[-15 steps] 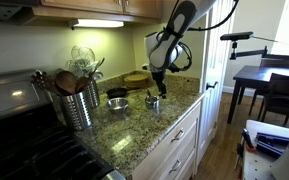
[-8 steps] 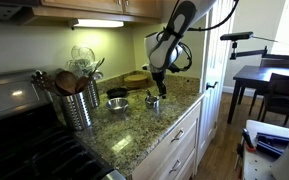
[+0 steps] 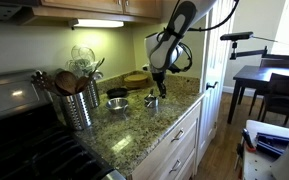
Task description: Unstack the pots on the table
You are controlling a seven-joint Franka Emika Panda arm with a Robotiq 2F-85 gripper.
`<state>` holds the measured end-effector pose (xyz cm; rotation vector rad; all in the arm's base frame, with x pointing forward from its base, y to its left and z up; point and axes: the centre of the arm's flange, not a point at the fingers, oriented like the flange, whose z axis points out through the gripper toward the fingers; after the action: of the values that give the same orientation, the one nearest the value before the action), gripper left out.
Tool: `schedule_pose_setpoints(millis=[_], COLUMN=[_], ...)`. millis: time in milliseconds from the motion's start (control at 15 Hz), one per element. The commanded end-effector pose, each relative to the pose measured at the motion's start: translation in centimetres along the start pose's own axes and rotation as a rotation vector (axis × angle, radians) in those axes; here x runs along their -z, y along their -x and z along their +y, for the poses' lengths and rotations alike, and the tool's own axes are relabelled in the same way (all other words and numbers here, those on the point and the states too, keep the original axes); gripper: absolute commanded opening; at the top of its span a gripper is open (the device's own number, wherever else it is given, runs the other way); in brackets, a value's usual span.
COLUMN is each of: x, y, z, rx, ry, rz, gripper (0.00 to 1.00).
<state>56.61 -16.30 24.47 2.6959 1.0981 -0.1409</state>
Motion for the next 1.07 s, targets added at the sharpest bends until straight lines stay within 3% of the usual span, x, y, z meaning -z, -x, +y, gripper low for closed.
schedule_pose_setpoints(millis=[0,1000], x=[0.9,4.8], y=[1.0,2.0], z=[-1.0,-0.1], rx=[-0.015,-0.095], ry=[0.030,0.105], rz=[0.014,0.081], gripper=[0.12,0.12])
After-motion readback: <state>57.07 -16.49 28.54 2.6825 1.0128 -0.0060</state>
